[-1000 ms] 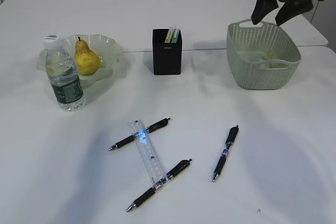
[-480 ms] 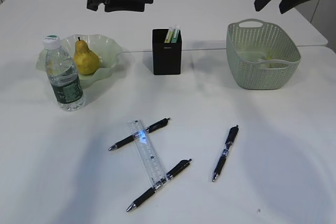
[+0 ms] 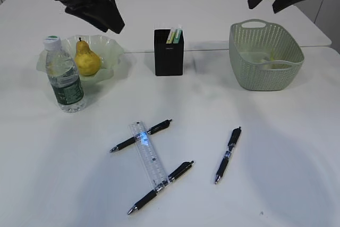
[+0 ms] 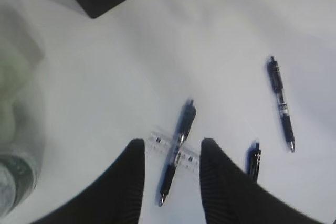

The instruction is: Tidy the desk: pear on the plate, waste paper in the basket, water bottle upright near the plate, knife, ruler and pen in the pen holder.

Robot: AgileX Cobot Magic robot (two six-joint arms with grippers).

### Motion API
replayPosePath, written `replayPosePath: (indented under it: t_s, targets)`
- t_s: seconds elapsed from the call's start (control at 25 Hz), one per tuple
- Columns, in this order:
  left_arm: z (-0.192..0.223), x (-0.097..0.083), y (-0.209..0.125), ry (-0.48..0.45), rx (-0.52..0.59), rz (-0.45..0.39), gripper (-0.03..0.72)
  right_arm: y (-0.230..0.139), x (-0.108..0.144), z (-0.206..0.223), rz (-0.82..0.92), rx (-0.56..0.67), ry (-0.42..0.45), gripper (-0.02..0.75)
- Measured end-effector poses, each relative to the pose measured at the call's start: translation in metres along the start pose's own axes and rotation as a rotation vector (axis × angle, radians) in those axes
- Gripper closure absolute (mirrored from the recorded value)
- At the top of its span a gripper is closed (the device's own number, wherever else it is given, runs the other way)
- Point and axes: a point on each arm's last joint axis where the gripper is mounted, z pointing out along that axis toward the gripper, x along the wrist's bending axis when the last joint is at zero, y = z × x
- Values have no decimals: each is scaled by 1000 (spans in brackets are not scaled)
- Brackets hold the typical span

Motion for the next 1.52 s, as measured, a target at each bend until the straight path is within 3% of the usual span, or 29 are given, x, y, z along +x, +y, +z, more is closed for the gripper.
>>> replayPosePath:
  t_s: [0.24, 0.56, 0.8, 1.08, 1.36, 1.52]
  targets:
    - [-30, -17, -9, 119, 70, -92, 441, -3, 31, 3, -84, 9, 29, 246]
    - [-80, -30, -14, 181, -16, -165, 449, -7, 63, -7, -153, -6, 55, 246]
    - [-114, -34, -19, 278, -80, -148, 449, -29, 62, -12, -143, 52, 53, 246]
    - [-151, -47, -36, 290, -143, -149, 450, -71, 60, -19, -116, 156, 59, 246]
    - [-153, -39, -75, 420, -78, -218, 450, -107, 61, -30, -76, 213, 58, 246]
    - [-160, -37, -98, 483, -66, -243, 450, -125, 83, -34, -121, 238, 76, 246]
